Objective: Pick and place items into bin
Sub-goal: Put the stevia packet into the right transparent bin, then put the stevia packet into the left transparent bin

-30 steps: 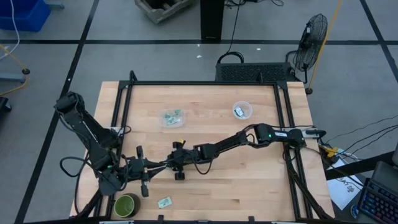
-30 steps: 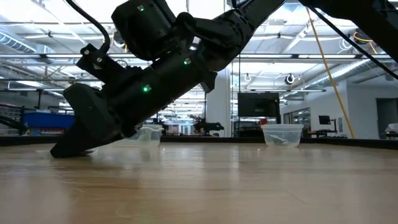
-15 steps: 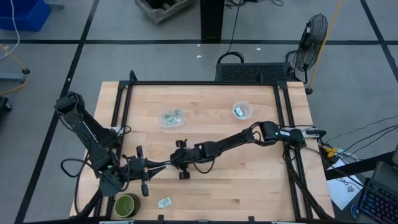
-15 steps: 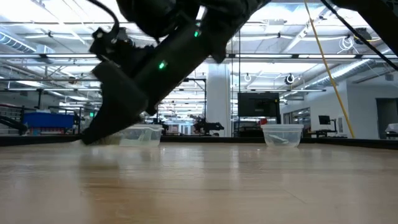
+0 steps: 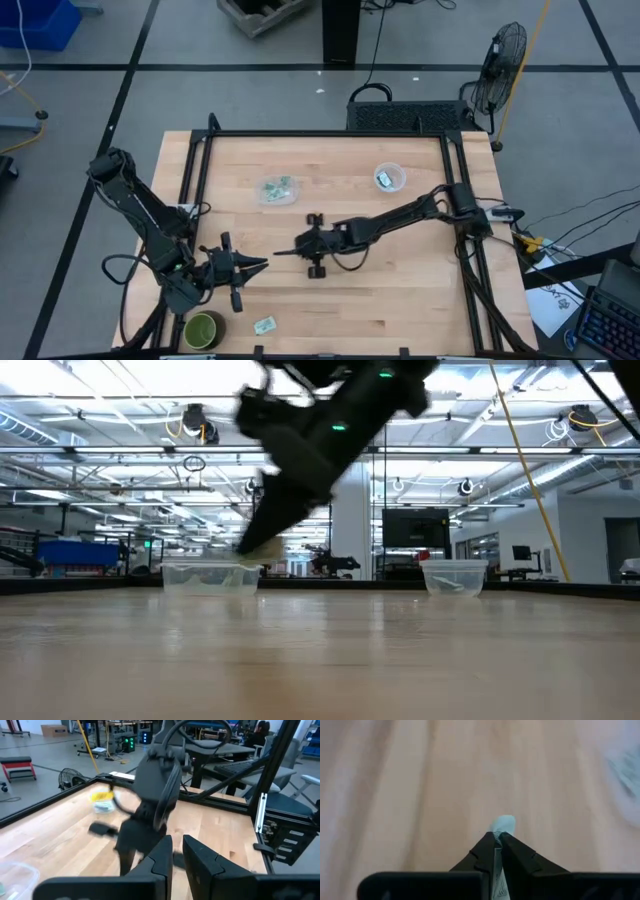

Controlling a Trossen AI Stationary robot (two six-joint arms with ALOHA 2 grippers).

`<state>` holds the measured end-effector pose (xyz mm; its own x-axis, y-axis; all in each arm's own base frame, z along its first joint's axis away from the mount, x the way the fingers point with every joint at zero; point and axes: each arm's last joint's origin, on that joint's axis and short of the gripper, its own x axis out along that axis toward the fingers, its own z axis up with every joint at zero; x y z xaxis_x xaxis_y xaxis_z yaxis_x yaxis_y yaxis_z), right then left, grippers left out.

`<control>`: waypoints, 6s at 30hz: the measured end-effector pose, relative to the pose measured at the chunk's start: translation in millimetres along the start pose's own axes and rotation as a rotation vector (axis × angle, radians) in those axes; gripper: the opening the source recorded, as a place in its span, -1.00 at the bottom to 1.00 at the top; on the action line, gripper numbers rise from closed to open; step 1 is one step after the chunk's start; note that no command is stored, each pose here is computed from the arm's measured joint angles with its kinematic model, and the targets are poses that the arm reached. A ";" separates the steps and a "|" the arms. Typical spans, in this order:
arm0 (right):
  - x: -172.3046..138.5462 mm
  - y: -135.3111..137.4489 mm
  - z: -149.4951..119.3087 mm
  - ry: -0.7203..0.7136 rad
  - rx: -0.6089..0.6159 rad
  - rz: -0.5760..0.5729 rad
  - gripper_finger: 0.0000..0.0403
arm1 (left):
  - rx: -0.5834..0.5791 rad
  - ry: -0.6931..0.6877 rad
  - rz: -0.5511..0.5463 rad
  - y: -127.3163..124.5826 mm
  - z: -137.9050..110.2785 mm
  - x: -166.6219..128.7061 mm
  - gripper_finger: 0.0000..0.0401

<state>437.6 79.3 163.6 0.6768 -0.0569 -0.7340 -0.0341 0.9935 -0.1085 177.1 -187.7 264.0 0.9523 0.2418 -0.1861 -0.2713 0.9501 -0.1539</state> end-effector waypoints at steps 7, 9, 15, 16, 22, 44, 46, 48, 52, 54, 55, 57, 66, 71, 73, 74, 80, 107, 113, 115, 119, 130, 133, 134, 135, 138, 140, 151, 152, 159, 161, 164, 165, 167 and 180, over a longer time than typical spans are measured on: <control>-49.5 -14.6 -55.0 -0.062 0.110 -0.099 -0.93 | 0.006 0.011 0.010 1.5 -2.0 0.3 -0.76; -67.6 -20.4 -73.8 -0.090 0.146 -0.137 -0.93 | 0.006 0.011 0.012 1.0 -2.9 1.1 -0.76; -124.7 -46.0 -111.7 -0.229 0.255 -0.360 -0.94 | 0.019 0.015 0.049 1.9 -7.3 11.8 -0.76; -132.4 -51.9 -117.8 -0.242 0.279 -0.397 -0.94 | 0.020 0.016 0.057 2.5 -7.9 13.9 -0.76; -163.5 -96.6 -142.5 -0.291 0.415 -0.542 -0.94 | -0.003 0.038 0.059 6.8 -6.7 23.9 -0.76; -150.9 -158.1 -201.4 -0.054 0.602 -0.578 -0.39 | 0.009 0.115 -0.012 10.5 -6.5 33.7 -0.76; -151.7 -154.4 -196.9 -0.085 0.585 -0.563 -0.24 | 0.025 0.118 -0.026 10.6 -5.5 35.3 -0.76; -152.5 -148.7 -192.1 -0.114 0.568 -0.516 -0.11 | 0.043 0.105 -0.029 10.5 -3.4 36.9 -0.76; -156.7 -132.3 -177.5 -0.215 0.509 -0.405 0.02 | -0.043 0.063 -0.032 10.8 4.1 42.6 -0.76; -161.4 -120.7 -168.9 -0.277 0.467 -0.357 0.03 | -0.063 0.081 -0.063 11.5 4.9 45.3 -0.76; -164.1 -114.1 -164.9 -0.307 0.446 -0.332 0.02 | -0.048 0.097 -0.077 11.4 3.3 46.9 -0.76; -170.6 -99.7 -157.6 -0.365 0.409 -0.273 0.01 | -0.002 0.127 -0.085 10.0 -3.3 50.1 -0.75; -189.5 -26.5 -141.1 -0.536 0.225 -0.052 -0.06 | 0.051 0.278 -0.139 -9.4 -49.3 54.7 -0.31; -198.8 12.9 -137.7 -0.652 0.098 -0.037 -0.06 | 0.041 0.374 -0.201 -19.3 -71.6 52.2 -0.05; -202.7 24.1 -137.1 -0.694 0.074 -0.041 -0.06 | 0.048 0.415 -0.222 -23.4 -82.5 50.7 -0.01; -204.3 28.2 -136.7 -0.713 0.063 -0.043 -0.06 | 0.062 0.433 -0.229 -25.6 -89.2 50.0 0.01; -211.2 36.9 -136.8 -0.754 0.016 -0.074 -0.06 | 0.082 0.521 -0.240 -34.6 -122.9 43.4 0.02; -211.5 34.9 -135.6 -0.761 0.021 -0.103 -0.06 | 0.217 0.682 -0.211 -67.1 -171.5 43.7 -0.30; -211.5 34.9 -135.6 -0.760 0.021 -0.102 -0.06 | 0.199 0.729 -0.230 -65.0 -154.6 31.6 -0.38; -211.5 34.9 -135.6 -0.761 0.030 -0.098 -0.06 | 0.205 0.743 -0.201 -61.5 -153.1 29.7 -0.40; -211.2 35.0 -135.9 -0.758 0.032 -0.097 -0.06 | 0.213 0.705 -0.177 -60.5 -151.6 31.8 -0.40; -210.8 34.9 -136.2 -0.754 0.030 -0.098 -0.06 | 0.035 0.814 -0.229 -66.7 -151.2 29.9 -0.11; -210.8 34.9 -136.2 -0.754 0.036 -0.096 -0.06 | 0.041 0.819 -0.250 -71.7 -148.3 27.8 0.00; -210.8 34.9 -136.2 -0.754 0.037 -0.095 -0.06 | 0.054 0.824 -0.254 -73.1 -146.9 27.1 0.03; -210.8 34.9 -136.2 -0.754 0.037 -0.095 -0.06 | 0.070 0.829 -0.249 -74.0 -145.8 26.2 0.05; -210.8 34.9 -136.2 -0.754 0.036 -0.096 -0.06 | 0.121 0.836 -0.209 -76.4 -138.8 25.5 0.10; -210.9 34.9 -136.2 -0.754 0.037 -0.095 -0.06 | 0.119 0.856 -0.169 -76.2 -135.7 24.3 0.11; -210.6 35.0 -136.4 -0.751 0.035 -0.096 -0.06 | 0.067 0.923 -0.071 -66.3 -147.0 10.3 0.11; -210.7 35.0 -136.4 -0.752 0.035 -0.096 -0.06 | 0.071 0.917 -0.066 -65.9 -147.0 10.3 0.11; -210.6 35.0 -136.4 -0.751 0.035 -0.096 -0.06 | 0.107 0.927 -0.032 -64.5 -161.4 16.0 0.11; -210.6 35.0 -136.4 -0.751 0.035 -0.096 -0.06 | 0.120 0.918 -0.025 -64.6 -164.8 17.1 0.11; -210.6 35.0 -136.5 -0.751 0.034 -0.096 -0.06 | 0.122 0.904 -0.022 -64.5 -165.4 18.9 0.11; -210.6 35.0 -136.5 -0.751 0.034 -0.096 -0.06 | 0.124 0.902 -0.026 -64.5 -165.3 20.2 0.11; -210.6 35.0 -136.5 -0.751 0.034 -0.096 -0.06 | 0.134 0.895 -0.036 -64.6 -165.3 22.4 0.11; -210.6 35.0 -136.5 -0.751 0.034 -0.096 -0.06 | 0.153 0.916 -0.028 -56.3 -159.2 43.8 -0.41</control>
<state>193.6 112.6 222.8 0.9950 -0.0730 -0.0676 0.0646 0.9908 -0.1189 211.9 -261.9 110.0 0.4588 0.0300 -0.8880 -0.1662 0.9847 -0.0526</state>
